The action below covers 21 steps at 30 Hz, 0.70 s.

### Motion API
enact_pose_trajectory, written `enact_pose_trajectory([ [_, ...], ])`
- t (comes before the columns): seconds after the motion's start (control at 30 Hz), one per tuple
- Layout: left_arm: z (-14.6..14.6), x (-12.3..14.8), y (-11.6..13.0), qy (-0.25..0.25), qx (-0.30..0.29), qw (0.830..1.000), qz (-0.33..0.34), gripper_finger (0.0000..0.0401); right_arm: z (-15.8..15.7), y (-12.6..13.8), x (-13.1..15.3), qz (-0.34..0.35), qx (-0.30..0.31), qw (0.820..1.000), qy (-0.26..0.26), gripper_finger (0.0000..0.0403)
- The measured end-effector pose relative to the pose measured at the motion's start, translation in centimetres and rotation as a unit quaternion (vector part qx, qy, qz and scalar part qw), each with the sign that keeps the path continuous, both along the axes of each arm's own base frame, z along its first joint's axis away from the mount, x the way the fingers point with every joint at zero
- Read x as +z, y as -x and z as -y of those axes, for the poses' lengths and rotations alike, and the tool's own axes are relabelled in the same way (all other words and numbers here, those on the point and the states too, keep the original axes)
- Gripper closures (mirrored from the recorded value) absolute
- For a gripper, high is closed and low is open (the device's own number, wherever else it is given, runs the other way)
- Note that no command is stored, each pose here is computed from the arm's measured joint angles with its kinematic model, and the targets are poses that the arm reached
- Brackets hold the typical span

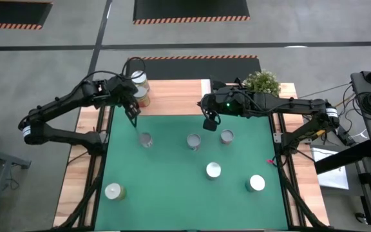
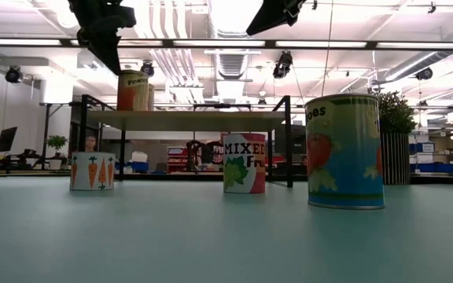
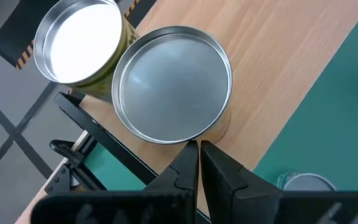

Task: Pick and place cans onto a shelf
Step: Put the canned pineapple on the shelf

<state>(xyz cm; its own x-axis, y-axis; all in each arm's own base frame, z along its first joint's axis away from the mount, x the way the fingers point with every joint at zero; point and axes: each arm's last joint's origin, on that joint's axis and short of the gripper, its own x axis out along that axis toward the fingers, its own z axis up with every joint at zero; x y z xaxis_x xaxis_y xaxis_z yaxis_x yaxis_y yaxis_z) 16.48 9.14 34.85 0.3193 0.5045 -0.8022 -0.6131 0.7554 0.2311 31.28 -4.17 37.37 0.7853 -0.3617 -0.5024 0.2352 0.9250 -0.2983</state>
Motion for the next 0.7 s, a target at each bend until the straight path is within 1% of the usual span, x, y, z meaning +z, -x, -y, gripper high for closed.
enact_pose_trajectory([
  [0.1,0.1,0.2,0.2,0.002,0.012,1.000,0.013,0.0401,0.0,0.0,-0.1,-0.004,-0.001,1.000,-0.002,0.0390],
  [0.2,0.4,0.5,0.5,0.009,0.022,0.999,0.042,0.0401,0.0,0.0,-0.1,-0.004,-0.001,1.000,-0.002,0.0390],
  [0.3,0.8,1.2,0.2,0.007,-0.002,0.996,0.088,0.0401,0.0,0.0,-0.1,-0.004,-0.001,1.000,-0.001,0.0390],
  [0.4,0.8,2.1,-0.6,-0.020,-0.034,0.990,0.138,0.0401,0.0,0.0,-0.1,-0.004,0.000,1.000,-0.001,0.0390],
  [0.47,0.5,2.4,-1.2,-0.040,-0.048,0.986,0.154,0.0401,0.0,0.0,-0.1,-0.004,-0.001,1.000,-0.001,0.0390],
  [0.57,0.1,2.0,-1.9,-0.052,-0.055,0.988,0.133,0.0401,0.0,0.0,-0.1,-0.004,0.000,1.000,-0.001,0.0390],
  [0.7,-0.4,0.9,-2.3,-0.064,-0.027,0.995,0.078,0.0401,0.0,0.0,-0.1,-0.003,-0.002,1.000,-0.005,0.0390],
])
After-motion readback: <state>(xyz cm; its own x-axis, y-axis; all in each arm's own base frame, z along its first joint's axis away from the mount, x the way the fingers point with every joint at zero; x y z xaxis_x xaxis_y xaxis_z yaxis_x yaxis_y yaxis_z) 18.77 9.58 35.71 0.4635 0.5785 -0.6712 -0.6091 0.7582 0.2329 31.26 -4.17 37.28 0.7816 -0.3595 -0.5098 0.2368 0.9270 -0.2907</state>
